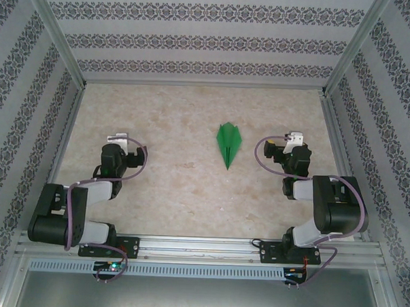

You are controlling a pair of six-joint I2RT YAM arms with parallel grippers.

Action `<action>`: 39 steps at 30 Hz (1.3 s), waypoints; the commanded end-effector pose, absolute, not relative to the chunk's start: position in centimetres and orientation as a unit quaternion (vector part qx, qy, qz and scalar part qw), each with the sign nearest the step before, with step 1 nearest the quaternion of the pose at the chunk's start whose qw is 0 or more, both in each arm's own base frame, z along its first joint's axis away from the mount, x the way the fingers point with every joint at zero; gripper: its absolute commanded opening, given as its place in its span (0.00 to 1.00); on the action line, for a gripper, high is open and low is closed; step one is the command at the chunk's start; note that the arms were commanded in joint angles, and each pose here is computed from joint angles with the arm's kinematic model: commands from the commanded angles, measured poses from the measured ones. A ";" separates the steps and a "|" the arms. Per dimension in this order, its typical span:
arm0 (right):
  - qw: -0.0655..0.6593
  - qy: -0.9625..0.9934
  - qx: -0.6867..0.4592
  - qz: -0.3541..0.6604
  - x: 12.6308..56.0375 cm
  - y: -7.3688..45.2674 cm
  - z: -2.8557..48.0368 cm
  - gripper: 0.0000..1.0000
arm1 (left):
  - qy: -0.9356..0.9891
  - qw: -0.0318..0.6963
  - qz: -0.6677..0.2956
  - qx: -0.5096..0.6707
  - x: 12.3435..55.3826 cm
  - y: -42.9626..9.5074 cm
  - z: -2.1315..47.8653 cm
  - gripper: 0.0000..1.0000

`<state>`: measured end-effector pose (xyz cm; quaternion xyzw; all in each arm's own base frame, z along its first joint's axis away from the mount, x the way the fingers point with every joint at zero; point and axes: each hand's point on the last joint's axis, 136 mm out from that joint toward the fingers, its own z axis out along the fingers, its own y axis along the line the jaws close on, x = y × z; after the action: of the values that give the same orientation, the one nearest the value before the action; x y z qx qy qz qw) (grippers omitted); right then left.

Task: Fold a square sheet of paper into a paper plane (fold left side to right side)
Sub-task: Reset both arms

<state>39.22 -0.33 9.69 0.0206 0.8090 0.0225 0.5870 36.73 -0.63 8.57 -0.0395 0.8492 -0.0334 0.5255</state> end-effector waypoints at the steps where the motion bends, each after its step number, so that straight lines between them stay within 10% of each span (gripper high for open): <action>1: 0.600 0.799 0.022 0.020 39.8 -0.3 10.8 0.98 | 0.828 0.557 -0.058 -0.004 38.4 -1.6 11.0 1.00; 39: 0.599 0.801 0.020 0.015 39.8 -0.2 10.8 0.98 | 0.814 0.580 -0.013 -0.019 39.9 1.3 8.9 0.99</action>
<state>39.25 -0.38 9.71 0.0232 0.8089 0.0171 0.5873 39.26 0.14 7.72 0.0064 0.8268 -0.0301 0.5616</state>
